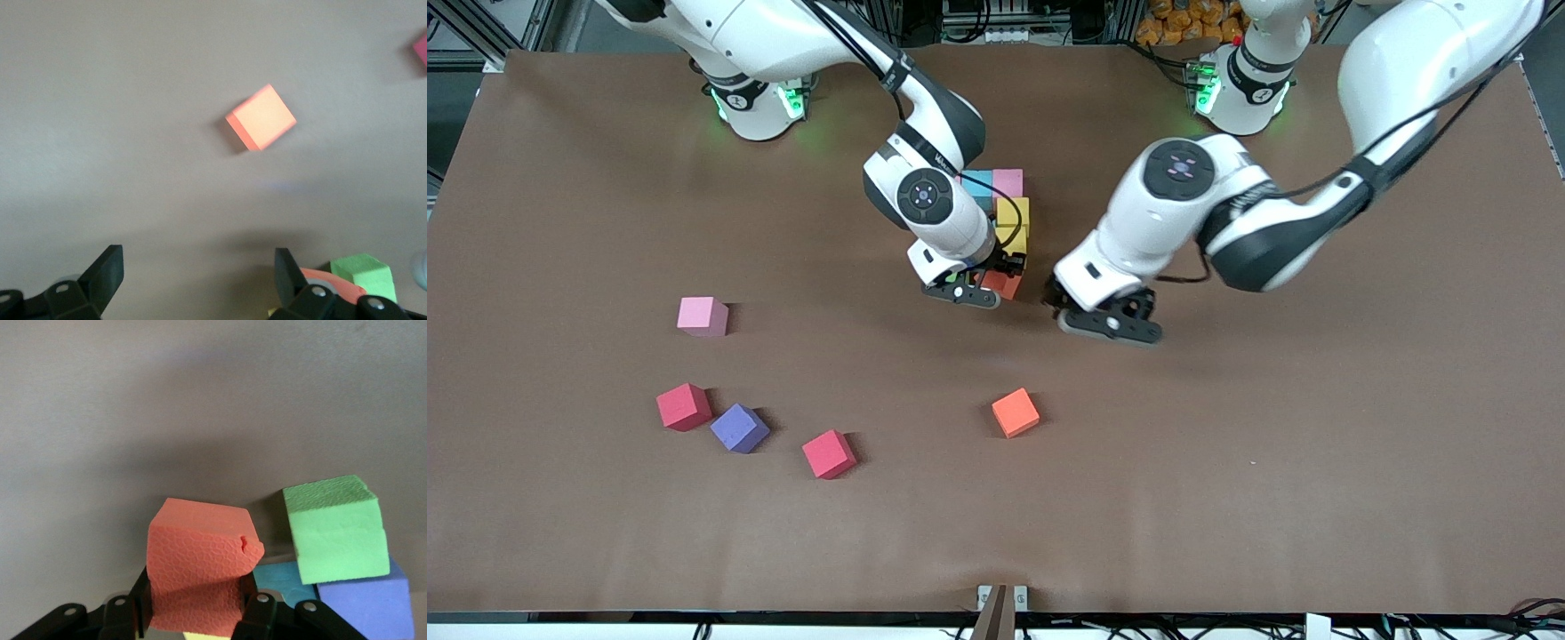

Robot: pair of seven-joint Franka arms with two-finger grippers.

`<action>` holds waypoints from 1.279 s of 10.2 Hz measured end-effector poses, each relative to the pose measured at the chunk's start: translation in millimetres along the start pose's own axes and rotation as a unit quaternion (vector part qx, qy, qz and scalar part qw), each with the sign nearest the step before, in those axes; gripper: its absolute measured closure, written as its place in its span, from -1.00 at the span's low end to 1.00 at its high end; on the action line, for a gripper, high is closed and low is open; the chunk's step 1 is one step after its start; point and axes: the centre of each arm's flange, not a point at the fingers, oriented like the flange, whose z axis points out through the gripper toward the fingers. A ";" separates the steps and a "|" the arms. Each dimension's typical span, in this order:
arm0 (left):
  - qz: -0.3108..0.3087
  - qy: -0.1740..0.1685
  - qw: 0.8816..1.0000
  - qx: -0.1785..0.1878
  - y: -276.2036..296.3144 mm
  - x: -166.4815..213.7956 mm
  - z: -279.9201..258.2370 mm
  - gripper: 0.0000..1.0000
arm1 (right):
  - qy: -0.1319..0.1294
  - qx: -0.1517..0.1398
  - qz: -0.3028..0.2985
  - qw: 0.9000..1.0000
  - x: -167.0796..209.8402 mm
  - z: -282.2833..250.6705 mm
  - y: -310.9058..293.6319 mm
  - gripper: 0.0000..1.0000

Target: Form number 2 with 11 blocks

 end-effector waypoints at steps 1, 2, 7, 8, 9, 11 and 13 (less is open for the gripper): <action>0.007 0.008 1.000 -0.002 -22.3 15.3 -7.7 -1.00 | -0.003 -0.017 -0.004 1.000 0.0 3.8 3.9 -0.07; 0.005 0.014 1.000 -0.001 -45.5 30.6 -10.5 -1.00 | 0.000 -0.034 -0.010 0.999 0.4 6.9 7.9 -0.07; 0.118 0.097 0.988 -0.033 -65.7 69.7 44.7 -1.00 | 0.025 -0.079 -0.040 0.996 3.9 23.6 22.7 -0.07; 0.158 0.110 0.981 -0.032 -59.9 71.3 48.0 -1.00 | 0.027 -0.078 -0.040 0.996 5.4 22.7 22.9 -0.07; 0.199 0.115 0.973 -0.023 -53.6 72.0 58.5 -1.00 | 0.031 -0.076 -0.037 0.996 9.8 20.8 24.1 -0.07; 0.255 0.123 0.959 -0.018 -26.7 64.8 77.6 -1.00 | 0.053 -0.054 -0.025 0.997 31.6 9.5 27.7 -0.07; 0.300 0.126 0.945 -0.020 0.4 55.7 84.2 -1.00 | 0.072 -0.036 -0.054 0.995 55.1 -3.3 34.7 -0.07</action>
